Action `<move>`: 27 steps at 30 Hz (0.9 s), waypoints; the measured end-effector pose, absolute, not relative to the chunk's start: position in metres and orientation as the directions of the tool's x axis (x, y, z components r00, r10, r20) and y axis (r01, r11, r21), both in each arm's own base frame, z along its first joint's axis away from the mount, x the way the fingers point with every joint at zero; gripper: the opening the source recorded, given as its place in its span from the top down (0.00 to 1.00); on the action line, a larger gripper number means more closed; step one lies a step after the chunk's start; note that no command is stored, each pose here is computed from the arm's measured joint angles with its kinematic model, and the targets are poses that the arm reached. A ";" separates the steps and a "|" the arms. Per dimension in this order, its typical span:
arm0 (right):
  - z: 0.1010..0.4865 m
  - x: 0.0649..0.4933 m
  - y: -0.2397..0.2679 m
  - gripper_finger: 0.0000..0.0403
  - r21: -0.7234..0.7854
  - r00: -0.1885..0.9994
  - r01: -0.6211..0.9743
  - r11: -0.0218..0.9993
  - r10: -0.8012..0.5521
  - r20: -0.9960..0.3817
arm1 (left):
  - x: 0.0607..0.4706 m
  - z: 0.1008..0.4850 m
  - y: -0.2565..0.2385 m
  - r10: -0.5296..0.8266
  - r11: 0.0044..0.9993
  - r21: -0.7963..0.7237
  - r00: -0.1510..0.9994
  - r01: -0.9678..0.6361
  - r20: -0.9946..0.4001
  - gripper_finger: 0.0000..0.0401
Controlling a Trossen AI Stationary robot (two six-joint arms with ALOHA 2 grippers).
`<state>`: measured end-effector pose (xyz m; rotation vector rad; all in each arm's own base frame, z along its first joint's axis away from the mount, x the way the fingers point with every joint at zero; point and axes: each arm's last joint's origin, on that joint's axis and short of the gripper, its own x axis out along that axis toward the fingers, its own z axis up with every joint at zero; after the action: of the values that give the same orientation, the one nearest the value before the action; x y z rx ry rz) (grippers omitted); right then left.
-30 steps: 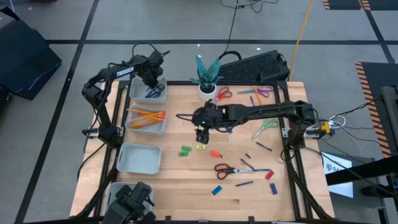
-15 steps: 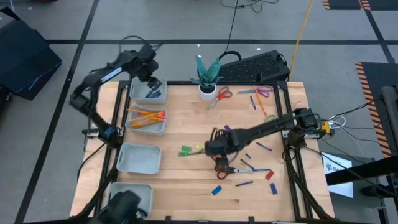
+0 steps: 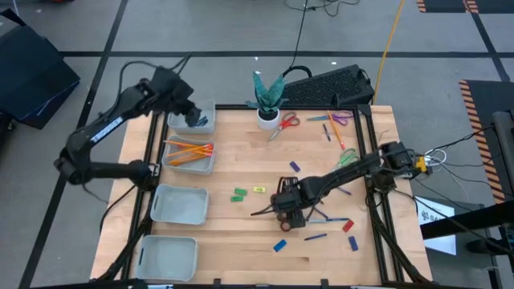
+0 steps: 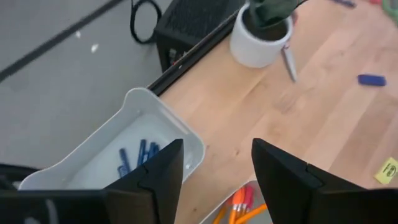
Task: Sort crayons/erasers/pens/pencils in bins
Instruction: Put the blue crayon into the top gray bin
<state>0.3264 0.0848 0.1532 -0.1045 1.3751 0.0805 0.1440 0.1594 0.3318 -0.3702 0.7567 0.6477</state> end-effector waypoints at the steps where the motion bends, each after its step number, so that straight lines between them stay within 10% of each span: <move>1: 0.151 0.326 0.081 0.48 -0.024 0.186 -0.126 0.992 0.000 -0.982 | 0.142 0.329 0.156 0.413 0.751 -0.079 0.560 -0.655 -0.719 0.52; 16: 0.131 0.324 0.064 0.70 -0.013 0.261 -0.260 0.966 0.057 -0.964 | 0.132 0.291 0.134 0.410 0.761 -0.108 0.602 -0.640 -0.685 0.52; 27: 0.129 0.324 0.064 0.86 -0.037 0.271 -0.303 0.952 0.049 -0.961 | 0.167 0.315 0.116 0.335 0.867 -0.203 0.834 -0.455 -0.438 0.52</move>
<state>0.3242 0.0637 0.1295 -0.2306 1.2774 0.2399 0.1670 0.1160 0.3146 -0.3081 0.4037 0.4251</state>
